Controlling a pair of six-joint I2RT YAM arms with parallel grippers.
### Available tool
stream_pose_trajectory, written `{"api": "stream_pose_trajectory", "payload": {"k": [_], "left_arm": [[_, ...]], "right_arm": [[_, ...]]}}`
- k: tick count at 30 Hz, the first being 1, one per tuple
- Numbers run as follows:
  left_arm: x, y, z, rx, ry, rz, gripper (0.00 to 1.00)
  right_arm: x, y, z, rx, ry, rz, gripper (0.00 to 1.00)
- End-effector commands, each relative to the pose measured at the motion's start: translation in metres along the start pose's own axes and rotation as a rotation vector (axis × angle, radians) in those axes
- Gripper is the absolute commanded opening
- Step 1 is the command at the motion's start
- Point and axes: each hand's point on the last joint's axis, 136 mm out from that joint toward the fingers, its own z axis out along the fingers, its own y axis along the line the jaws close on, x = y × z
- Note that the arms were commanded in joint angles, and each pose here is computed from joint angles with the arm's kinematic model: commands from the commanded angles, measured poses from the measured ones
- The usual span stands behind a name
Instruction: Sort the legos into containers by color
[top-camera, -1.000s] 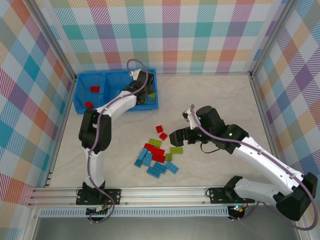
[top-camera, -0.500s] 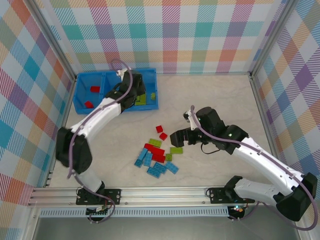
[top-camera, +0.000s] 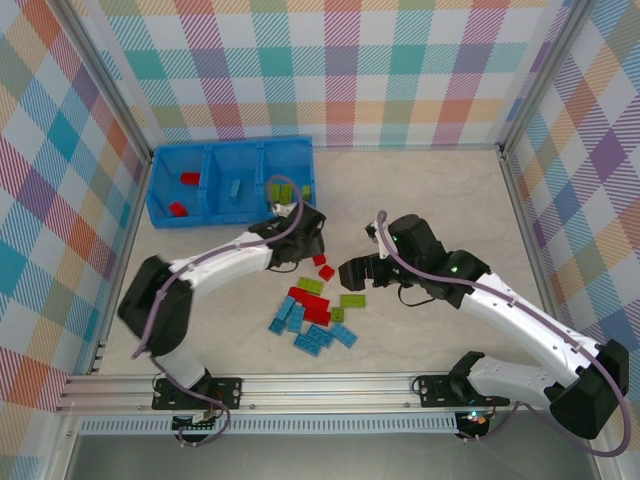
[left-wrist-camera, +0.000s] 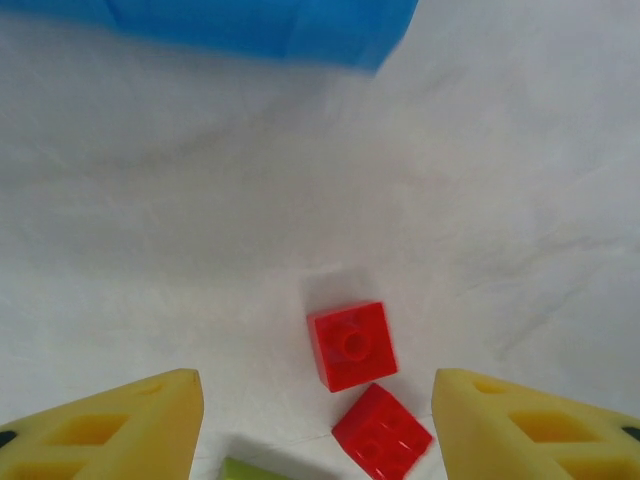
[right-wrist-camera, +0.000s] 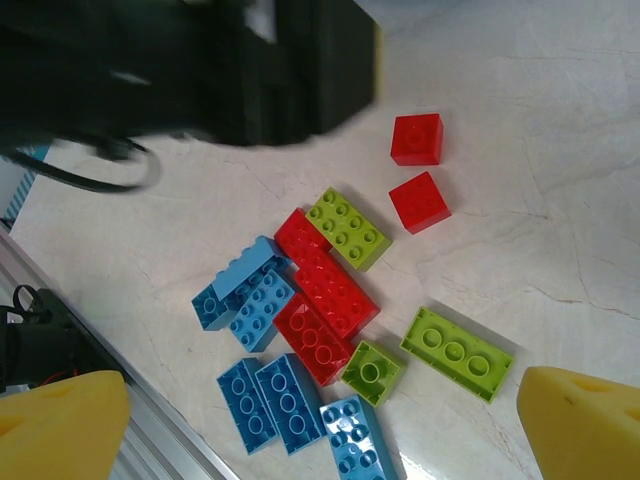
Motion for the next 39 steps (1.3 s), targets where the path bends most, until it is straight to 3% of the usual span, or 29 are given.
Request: {"api": "stream_pose_trajectory", "payload": {"k": [1, 13, 20, 28, 32, 39], "left_arm": [[0.008, -0.021, 0.015, 0.044, 0.041, -0.026, 0.67], [0.019, -0.023, 0.057, -0.014, 0.085, 0.006, 0.75], [0.029, -0.014, 0.064, -0.051, 0.118, 0.031, 0.62], [0.028, -0.005, 0.053, -0.066, 0.107, 0.043, 0.33], [0.005, -0.004, 0.022, -0.051, 0.035, 0.047, 0.29], [-0.097, 0.044, -0.061, -0.052, -0.216, -0.04, 0.29]], "right_arm": [[0.003, -0.003, -0.007, 0.013, -0.016, 0.024, 1.0], [0.009, -0.006, -0.014, 0.016, -0.031, 0.043, 1.0], [0.008, -0.005, -0.013, 0.011, -0.035, 0.044, 1.0], [0.011, -0.004, -0.009, 0.002, -0.015, 0.05, 1.0], [0.01, -0.002, -0.011, -0.009, -0.017, 0.051, 1.0], [0.017, 0.007, -0.004, -0.065, 0.03, 0.043, 1.0]]}}
